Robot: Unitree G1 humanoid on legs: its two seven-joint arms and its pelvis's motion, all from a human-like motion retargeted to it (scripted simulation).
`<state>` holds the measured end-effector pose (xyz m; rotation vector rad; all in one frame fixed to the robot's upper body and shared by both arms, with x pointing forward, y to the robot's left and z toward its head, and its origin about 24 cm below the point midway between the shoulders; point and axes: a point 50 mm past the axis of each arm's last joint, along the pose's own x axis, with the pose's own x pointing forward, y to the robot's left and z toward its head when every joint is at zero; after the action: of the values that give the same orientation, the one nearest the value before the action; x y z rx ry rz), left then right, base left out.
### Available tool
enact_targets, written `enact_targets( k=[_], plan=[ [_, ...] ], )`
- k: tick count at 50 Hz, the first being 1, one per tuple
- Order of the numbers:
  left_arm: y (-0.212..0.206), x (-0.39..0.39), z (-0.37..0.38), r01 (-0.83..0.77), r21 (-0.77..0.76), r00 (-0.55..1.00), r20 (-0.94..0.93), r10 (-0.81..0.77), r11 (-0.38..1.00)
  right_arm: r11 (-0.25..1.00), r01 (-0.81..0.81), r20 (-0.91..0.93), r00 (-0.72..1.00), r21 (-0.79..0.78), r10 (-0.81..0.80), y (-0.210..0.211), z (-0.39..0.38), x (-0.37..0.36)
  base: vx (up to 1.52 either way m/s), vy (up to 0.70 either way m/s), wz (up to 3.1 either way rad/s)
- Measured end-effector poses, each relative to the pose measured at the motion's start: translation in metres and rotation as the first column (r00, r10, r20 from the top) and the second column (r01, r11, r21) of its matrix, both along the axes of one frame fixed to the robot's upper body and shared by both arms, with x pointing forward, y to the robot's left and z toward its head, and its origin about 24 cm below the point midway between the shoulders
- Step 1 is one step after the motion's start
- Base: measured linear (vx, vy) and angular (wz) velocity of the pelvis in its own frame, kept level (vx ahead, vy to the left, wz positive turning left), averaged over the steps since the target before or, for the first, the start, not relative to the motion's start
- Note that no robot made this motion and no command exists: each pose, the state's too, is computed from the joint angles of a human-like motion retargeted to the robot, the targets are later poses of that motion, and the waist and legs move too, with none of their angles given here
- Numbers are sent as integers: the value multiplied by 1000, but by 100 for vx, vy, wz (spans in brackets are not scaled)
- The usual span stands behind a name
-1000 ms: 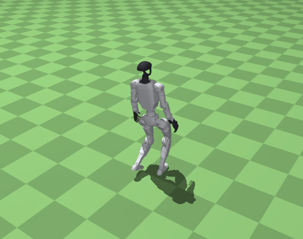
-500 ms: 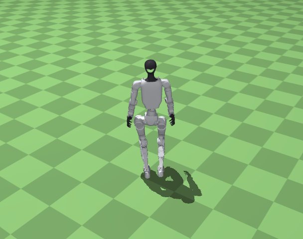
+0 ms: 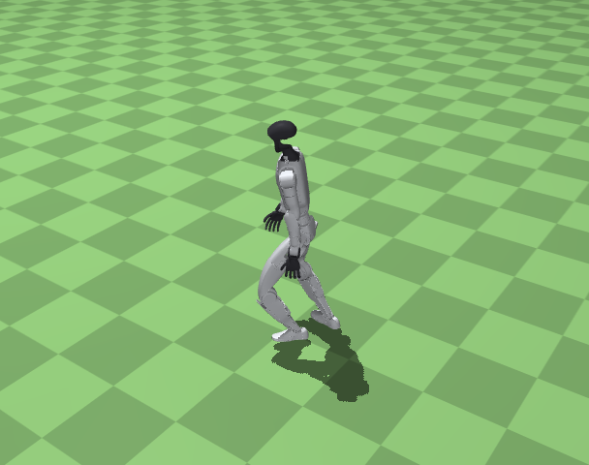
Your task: Walk
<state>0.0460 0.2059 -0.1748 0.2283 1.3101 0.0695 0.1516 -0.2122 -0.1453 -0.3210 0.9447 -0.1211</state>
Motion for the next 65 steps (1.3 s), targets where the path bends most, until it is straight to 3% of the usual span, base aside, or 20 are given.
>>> enact_targets(
  k=[9,20,25,30,35,48,55,59,65],
  plan=[
    [-12,34,4,76,-41,993,94,-72,996,986,169,-56,984,-3,-169,-27,-4,-26,31,40,271],
    [23,131,42,41,81,920,385,-69,996,942,337,-228,917,-3,-328,-19,-22,-89,48,16,191],
    [32,144,52,36,116,896,435,-83,993,923,382,-253,890,-44,-381,-22,-23,-104,56,8,69],
    [34,100,32,-26,108,946,324,-11,994,886,452,-237,854,-103,-463,-24,-22,-113,60,2,84],
    [22,49,13,9,79,987,157,-21,997,865,488,-87,863,-115,-498,-32,-14,-78,60,-5,94],
    [-33,-30,-6,185,-125,977,-85,-196,975,948,317,323,900,-17,-294,-22,38,51,66,0,40],
    [-24,9,-2,267,-91,963,-16,-269,959,963,269,129,954,23,-270,-5,10,14,45,9,49],
    [-7,72,14,276,26,948,156,-276,961,963,271,-41,962,9,-270,-4,-9,-26,31,7,55],
    [15,161,58,149,118,869,459,-187,982,953,299,-239,923,-45,-301,-8,-24,-91,23,-5,22]
  ],
)
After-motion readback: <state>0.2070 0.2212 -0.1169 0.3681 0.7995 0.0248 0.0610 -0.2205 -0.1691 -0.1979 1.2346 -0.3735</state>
